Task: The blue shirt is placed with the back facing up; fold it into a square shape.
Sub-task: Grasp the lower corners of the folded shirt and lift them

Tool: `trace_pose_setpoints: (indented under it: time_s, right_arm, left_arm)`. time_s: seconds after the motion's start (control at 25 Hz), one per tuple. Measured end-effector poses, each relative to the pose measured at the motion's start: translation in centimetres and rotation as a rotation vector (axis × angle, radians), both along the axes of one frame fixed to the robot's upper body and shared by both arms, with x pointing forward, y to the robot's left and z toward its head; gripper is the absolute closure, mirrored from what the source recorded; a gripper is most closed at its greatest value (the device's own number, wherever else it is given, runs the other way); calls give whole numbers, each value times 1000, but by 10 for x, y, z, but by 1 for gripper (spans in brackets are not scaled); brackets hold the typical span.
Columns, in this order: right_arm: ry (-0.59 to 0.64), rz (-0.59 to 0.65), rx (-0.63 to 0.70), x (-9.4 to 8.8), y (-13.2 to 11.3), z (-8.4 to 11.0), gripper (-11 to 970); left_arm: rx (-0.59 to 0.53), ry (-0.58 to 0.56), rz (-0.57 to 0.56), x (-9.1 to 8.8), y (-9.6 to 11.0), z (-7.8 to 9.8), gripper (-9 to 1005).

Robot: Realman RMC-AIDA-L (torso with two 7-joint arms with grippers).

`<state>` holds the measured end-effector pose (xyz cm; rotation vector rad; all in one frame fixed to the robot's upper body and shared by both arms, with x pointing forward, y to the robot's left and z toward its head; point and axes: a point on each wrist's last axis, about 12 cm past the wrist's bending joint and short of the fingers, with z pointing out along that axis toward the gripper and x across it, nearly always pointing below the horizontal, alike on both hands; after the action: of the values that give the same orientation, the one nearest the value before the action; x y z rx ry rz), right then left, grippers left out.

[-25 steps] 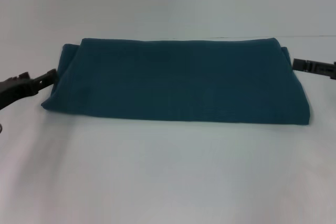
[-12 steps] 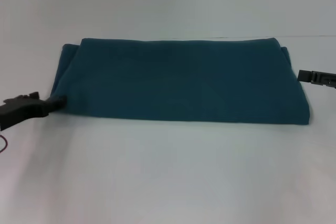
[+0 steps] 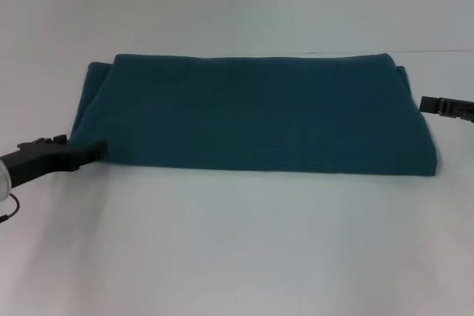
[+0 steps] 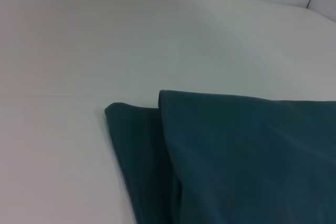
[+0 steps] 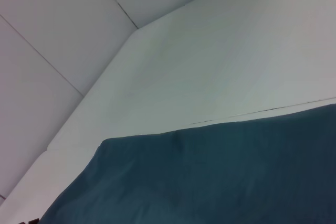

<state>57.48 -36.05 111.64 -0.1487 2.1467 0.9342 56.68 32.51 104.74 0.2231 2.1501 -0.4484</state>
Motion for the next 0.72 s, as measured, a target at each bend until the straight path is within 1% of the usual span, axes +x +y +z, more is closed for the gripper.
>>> trace_pose_setpoints:
  time_s: [0.12, 0.24, 0.48, 0.72]
  right_arm:
    - [2, -6, 0, -1, -1, -1, 175]
    - [2, -16, 0, -2, -3, -2, 178]
    - [5, -17, -2, -3, -3, -3, 185]
    - [19, -7, -22, -3, -3, -5, 192]
  left_arm:
    - [5, 2, -9, 0, -1, 0, 103]
    - [22, 6, -19, 0, -2, -1, 126]
    - [38, 8, 8, 1, 1, -1, 172]
    - [40, 5, 16, 2, 2, 0, 421]
